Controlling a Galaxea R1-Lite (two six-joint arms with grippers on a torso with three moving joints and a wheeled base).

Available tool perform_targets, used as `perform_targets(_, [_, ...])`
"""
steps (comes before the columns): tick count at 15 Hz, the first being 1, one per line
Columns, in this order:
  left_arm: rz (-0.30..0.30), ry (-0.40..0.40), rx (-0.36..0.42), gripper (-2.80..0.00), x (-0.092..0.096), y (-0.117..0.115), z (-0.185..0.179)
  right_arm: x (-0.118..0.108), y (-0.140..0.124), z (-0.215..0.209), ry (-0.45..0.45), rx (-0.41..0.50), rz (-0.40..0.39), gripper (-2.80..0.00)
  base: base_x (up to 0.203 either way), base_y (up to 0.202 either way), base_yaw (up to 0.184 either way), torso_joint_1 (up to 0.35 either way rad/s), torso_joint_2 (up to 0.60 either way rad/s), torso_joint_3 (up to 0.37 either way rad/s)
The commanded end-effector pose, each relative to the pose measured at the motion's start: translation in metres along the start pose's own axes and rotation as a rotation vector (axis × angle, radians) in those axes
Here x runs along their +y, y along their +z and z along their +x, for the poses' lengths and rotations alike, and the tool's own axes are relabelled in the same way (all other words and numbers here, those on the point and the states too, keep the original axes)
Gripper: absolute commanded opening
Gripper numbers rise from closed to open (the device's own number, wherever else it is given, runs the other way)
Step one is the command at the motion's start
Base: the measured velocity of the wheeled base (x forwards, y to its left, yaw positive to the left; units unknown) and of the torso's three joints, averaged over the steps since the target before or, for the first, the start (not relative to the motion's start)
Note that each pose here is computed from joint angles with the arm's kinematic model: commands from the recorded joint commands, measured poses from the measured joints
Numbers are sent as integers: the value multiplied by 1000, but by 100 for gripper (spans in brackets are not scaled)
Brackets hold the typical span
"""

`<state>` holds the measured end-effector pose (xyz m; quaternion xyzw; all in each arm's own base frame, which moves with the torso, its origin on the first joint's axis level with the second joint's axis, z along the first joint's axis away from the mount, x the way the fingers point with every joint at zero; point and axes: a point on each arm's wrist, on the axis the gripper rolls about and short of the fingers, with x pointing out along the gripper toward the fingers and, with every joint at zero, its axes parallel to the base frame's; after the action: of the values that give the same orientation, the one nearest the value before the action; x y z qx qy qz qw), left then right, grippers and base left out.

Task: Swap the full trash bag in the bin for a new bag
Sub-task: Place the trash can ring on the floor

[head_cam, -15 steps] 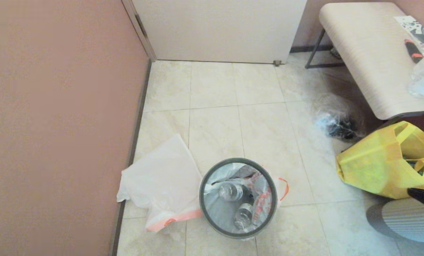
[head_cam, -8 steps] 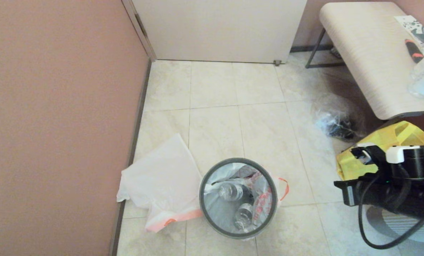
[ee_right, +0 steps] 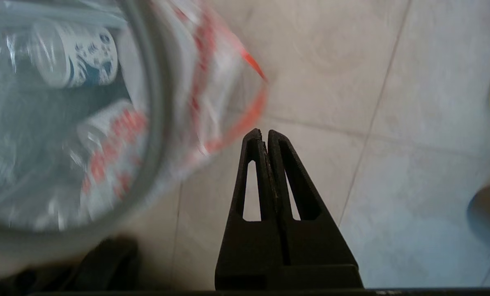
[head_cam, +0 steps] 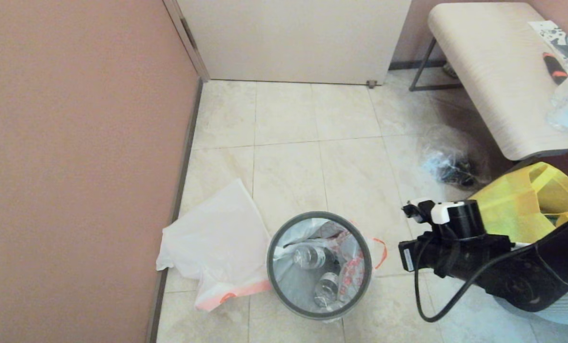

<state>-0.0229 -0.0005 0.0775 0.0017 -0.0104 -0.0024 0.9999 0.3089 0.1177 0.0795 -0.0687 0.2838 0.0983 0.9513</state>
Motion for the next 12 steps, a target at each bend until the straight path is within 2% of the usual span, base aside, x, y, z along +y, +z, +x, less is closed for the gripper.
perform_targets(1, [0, 0, 9, -280, 0, -2, 1, 26, -3, 21, 6, 10, -40, -280, 0, 0, 0, 0, 0, 0])
perform_targets(3, [0, 0, 9, -280, 0, -2, 1, 36, 0, 28, -14, 2, -53, -280, 0, 0, 0, 0, 0, 0])
perform_targets(4, [0, 0, 7, -280, 0, -2, 1, 41, 2, 28, -14, -10, -59, -12, 0, 0, 0, 0, 0, 0])
perform_targets(5, [0, 0, 8, -280, 0, -2, 1, 46, 5, 25, -3, -21, -63, 0, 0, 0, 0, 0, 0, 0])
perform_targets(9, [0, 0, 9, -280, 0, -2, 1, 64, 7, 28, 6, -42, -86, 0, 0, 0, 0, 0, 0, 0])
perform_targets(12, [0, 0, 9, -280, 0, -2, 1, 65, 5, 44, -11, -34, -83, 0, 0, 0, 0, 0, 0, 0])
